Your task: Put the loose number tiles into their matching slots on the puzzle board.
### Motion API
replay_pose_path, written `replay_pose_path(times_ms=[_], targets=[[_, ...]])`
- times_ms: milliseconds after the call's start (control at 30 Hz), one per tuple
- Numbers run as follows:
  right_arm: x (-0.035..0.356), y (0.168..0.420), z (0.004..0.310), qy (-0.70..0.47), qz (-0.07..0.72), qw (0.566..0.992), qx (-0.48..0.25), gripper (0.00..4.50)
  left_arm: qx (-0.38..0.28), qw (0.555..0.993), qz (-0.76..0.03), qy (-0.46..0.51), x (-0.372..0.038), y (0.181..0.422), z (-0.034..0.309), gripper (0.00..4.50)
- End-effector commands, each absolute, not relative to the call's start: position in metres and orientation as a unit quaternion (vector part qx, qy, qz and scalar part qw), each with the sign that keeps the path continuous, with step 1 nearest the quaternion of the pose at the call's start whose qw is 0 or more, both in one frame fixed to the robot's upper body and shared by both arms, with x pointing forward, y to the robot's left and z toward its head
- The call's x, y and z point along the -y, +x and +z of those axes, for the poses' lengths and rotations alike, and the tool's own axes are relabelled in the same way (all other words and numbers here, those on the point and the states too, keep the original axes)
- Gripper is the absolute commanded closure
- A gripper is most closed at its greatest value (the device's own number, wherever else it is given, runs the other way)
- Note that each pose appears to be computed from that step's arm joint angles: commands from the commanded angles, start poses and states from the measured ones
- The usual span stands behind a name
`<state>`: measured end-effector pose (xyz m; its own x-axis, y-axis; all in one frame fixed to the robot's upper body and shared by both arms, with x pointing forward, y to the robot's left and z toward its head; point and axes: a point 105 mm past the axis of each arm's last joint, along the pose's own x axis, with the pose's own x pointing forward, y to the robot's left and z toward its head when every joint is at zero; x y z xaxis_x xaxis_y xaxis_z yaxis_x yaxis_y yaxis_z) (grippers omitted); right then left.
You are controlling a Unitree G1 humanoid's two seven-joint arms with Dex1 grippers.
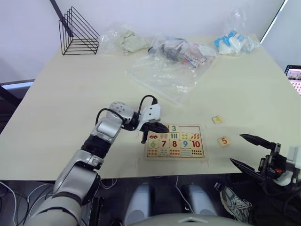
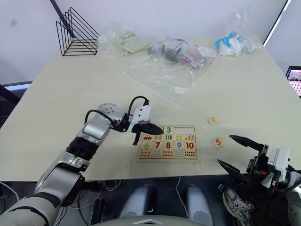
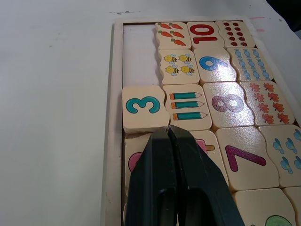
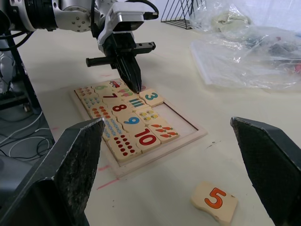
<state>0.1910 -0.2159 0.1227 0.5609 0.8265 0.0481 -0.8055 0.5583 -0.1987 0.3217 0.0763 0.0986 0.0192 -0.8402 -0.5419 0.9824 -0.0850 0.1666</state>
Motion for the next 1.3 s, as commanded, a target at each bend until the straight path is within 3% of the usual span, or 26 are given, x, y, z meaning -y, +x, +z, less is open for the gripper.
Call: replay_pose_path(times_ms=[33,633,1033,1300], targets=[[0.217,0.189,0.131,-0.09,0.461,0.879,0.087,0.0,-0.118,0.659,-0.69,0.275,-0.072,0.323,0.106,4.43],[0.219,0.188,0.132,-0.09,0.458,0.88,0.084,0.0,-0.108,0.675,-0.687,0.246,-0.085,0.32,0.119,4.43],[0.234,0.197,0.128,-0.081,0.4,0.91,0.078,0.0,-0.07,0.754,-0.63,0.175,-0.122,0.309,0.129,4.43],[0.253,0.208,0.114,-0.099,0.361,0.927,0.027,0.0,-0.051,0.841,-0.527,0.108,-0.156,0.31,0.132,4.43]])
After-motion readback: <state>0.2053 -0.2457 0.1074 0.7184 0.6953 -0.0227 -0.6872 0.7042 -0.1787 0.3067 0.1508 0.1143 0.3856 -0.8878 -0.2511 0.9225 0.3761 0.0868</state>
